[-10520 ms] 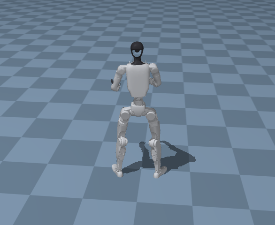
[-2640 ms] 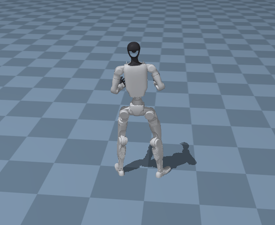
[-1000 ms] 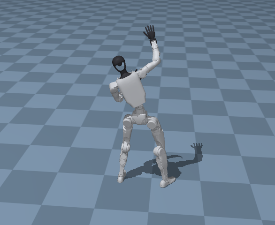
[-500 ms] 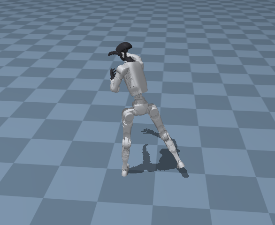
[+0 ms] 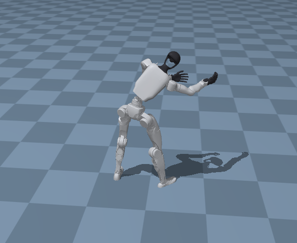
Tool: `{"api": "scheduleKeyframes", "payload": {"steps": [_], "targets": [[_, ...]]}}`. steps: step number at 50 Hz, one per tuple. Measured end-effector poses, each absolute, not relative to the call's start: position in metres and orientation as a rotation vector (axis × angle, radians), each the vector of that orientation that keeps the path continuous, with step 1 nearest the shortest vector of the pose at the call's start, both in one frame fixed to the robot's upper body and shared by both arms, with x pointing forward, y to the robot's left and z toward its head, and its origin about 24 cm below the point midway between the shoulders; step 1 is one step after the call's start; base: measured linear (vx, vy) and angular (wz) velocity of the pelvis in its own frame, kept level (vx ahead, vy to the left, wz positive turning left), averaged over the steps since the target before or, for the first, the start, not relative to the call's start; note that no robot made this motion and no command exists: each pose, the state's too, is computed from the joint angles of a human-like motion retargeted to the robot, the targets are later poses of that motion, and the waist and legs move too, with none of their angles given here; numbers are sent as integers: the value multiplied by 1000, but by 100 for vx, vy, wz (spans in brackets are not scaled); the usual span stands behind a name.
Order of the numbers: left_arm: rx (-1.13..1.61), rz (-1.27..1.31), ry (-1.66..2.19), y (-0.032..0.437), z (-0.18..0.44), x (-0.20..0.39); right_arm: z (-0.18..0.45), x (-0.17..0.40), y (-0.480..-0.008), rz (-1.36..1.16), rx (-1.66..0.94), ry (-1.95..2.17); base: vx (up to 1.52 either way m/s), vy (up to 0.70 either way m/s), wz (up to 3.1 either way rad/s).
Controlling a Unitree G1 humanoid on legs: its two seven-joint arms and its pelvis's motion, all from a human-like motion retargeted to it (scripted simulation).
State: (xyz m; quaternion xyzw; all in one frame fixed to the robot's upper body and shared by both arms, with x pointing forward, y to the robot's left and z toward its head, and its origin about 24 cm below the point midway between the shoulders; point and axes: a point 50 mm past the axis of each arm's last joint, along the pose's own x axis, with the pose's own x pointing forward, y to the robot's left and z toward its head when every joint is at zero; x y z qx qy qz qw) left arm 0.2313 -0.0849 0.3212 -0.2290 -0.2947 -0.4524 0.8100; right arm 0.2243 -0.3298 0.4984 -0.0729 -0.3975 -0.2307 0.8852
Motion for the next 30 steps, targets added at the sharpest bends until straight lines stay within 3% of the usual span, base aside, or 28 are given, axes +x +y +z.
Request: {"api": "scheduleKeyframes", "payload": {"steps": [8, 13, 17, 24, 30], "targets": [[-558, -1063, -403, -111, 315, 231, 483, 212, -386, -585, 276, -801, 24, -23, -118], [-512, -943, -342, -119, 316, 251, 477, 200, -407, -702, 290, -821, 33, -20, -126], [-266, -738, -461, -124, 328, 271, 474, 170, -429, -830, 204, -865, 29, -14, -124], [429, -362, -794, -141, 341, 291, 467, 115, -460, -1032, 91, -935, 23, -7, -118], [456, -437, -788, -145, 340, 290, 464, 78, -469, -1113, 44, -991, 15, 0, -107]]}}
